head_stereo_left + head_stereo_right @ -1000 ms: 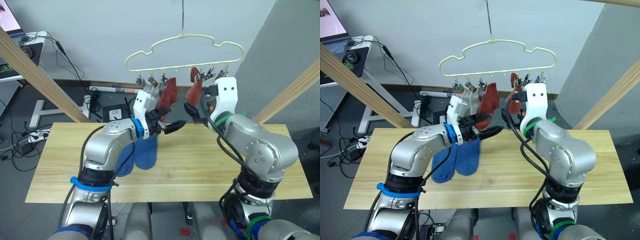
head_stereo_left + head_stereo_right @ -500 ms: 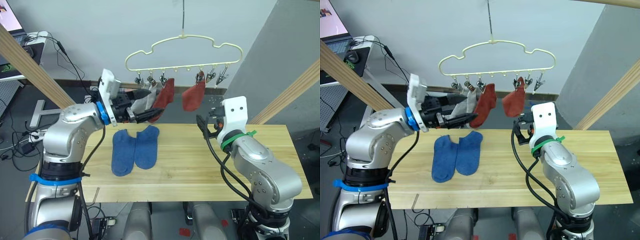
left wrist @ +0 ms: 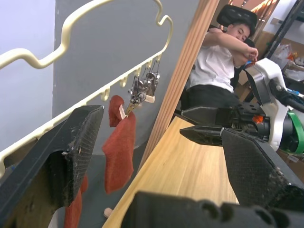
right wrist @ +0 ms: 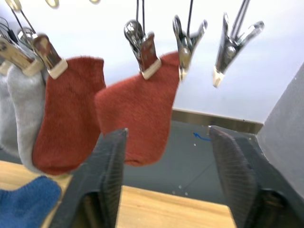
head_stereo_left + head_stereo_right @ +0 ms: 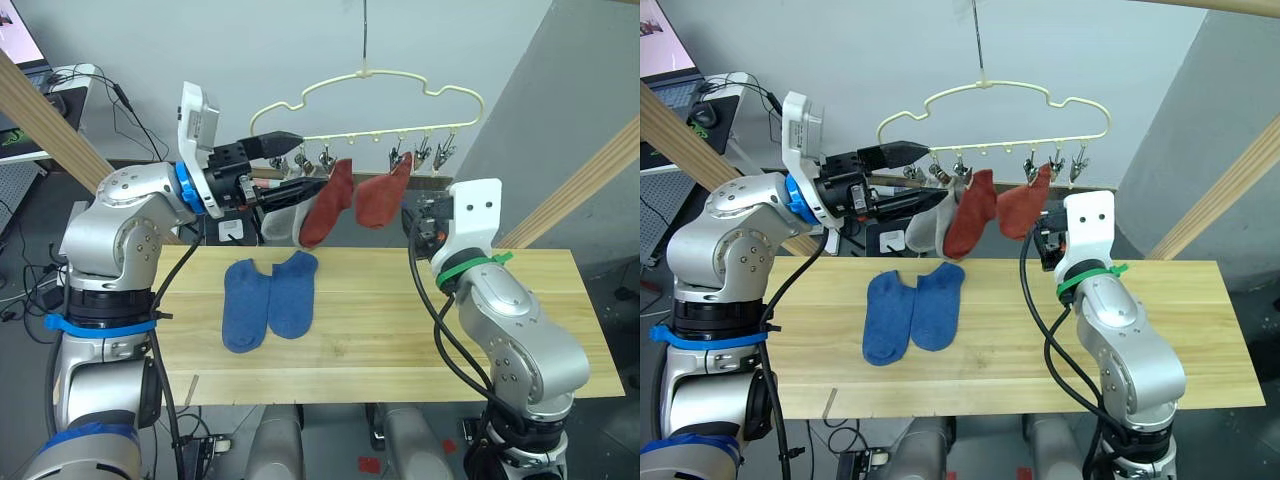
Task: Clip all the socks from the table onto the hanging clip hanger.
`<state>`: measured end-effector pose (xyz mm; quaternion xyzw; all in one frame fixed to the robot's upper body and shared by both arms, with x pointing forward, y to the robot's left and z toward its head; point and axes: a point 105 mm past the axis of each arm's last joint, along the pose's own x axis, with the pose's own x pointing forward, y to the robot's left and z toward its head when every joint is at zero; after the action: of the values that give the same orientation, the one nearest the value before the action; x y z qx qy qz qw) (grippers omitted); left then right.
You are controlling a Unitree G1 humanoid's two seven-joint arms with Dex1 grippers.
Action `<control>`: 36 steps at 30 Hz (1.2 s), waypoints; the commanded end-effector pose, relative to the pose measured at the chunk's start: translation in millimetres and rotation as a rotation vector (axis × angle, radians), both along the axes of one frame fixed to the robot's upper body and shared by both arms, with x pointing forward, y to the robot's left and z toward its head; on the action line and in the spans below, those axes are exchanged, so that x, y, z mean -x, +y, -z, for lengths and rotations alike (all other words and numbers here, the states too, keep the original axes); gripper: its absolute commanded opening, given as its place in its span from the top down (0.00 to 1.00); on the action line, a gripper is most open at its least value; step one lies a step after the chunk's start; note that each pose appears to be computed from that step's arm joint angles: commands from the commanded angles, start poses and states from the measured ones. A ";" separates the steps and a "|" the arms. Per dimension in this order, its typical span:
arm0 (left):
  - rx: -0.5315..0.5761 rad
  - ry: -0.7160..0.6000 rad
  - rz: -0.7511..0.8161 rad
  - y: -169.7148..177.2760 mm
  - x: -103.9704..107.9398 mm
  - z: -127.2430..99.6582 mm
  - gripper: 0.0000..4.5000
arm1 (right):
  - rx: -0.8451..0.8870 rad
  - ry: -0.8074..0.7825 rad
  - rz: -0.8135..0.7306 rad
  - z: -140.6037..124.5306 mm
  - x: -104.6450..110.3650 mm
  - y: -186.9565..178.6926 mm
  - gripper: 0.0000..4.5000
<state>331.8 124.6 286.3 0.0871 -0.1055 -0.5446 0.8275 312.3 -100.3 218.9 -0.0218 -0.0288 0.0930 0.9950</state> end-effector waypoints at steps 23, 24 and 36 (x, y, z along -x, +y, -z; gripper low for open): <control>-0.093 -0.002 0.090 6.1 10.3 12.6 0.00 | -0.062 -0.110 0.017 -32.7 -12.7 7.2 0.36; -0.093 -0.003 0.090 6.3 10.4 11.8 0.00 | -0.064 -0.111 0.017 -32.8 -13.3 7.9 0.41; -0.126 0.012 0.083 5.8 10.3 18.1 0.00 | -0.080 -0.092 0.023 -33.4 -29.8 8.8 0.48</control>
<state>325.8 133.9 264.9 0.1159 -0.0615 -0.5772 0.8060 341.9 -86.5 238.2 0.0095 -0.0465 0.0873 0.9951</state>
